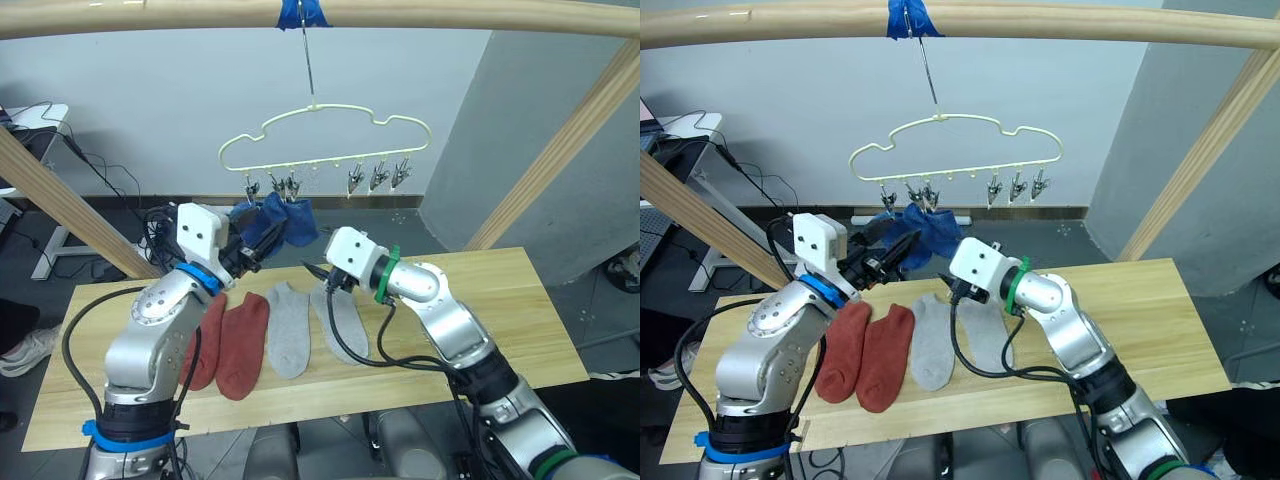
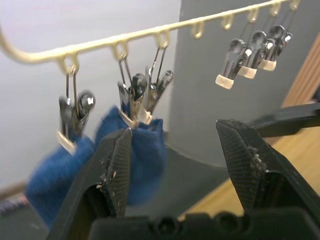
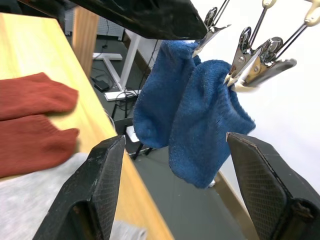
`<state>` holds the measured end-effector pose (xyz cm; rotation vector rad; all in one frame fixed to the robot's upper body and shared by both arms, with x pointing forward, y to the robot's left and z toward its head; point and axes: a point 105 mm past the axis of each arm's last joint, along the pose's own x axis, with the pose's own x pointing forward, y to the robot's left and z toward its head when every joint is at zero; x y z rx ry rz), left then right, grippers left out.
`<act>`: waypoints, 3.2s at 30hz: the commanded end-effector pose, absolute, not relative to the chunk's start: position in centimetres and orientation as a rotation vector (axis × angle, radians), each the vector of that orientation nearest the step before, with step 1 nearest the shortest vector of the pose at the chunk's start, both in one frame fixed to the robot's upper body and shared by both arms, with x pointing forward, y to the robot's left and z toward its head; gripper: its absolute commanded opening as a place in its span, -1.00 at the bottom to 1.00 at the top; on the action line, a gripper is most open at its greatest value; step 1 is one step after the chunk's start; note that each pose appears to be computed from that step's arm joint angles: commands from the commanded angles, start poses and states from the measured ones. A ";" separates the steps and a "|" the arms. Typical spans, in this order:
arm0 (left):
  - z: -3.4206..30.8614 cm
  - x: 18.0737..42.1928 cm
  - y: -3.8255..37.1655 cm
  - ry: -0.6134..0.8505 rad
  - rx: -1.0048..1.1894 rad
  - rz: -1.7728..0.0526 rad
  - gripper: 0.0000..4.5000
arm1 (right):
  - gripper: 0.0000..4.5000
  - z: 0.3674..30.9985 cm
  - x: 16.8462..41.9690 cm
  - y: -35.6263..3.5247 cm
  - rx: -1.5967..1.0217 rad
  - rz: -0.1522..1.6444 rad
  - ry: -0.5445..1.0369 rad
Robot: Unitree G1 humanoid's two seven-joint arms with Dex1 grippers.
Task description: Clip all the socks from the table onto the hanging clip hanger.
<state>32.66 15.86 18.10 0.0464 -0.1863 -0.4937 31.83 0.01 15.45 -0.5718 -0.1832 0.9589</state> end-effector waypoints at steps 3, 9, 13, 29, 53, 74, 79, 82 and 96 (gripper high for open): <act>18.9 32.3 14.8 -0.307 0.084 -0.421 0.32 | 0.49 18.6 29.5 -3.0 -0.476 0.950 -0.249; 18.6 32.9 13.5 -0.348 0.071 -0.363 0.32 | 0.49 20.7 28.3 -5.6 -0.370 0.925 -0.250; 18.4 33.5 13.2 -0.361 0.050 -0.322 0.32 | 0.49 21.3 28.2 -6.4 -0.350 0.904 -0.237; 18.2 36.3 11.2 -0.361 0.040 -0.313 0.32 | 0.49 21.4 27.8 -7.4 -0.334 0.909 -0.191; 17.4 37.0 12.2 -0.328 0.028 -0.233 0.16 | 0.50 21.3 27.8 -7.3 -0.334 0.914 -0.186; 19.5 38.2 11.9 -0.405 0.049 -0.241 0.16 | 0.50 21.5 27.0 -6.4 -0.288 1.009 -0.202; 19.5 38.1 11.9 -0.401 0.059 -0.235 0.16 | 0.50 21.4 26.9 -6.4 -0.283 1.019 -0.198; 19.6 38.2 11.9 -0.400 0.065 -0.232 0.16 | 0.50 21.3 26.9 -6.3 -0.283 1.023 -0.194; 19.5 38.5 12.3 -0.383 0.077 -0.226 -0.95 | 0.50 21.2 26.8 -6.2 -0.273 1.041 -0.185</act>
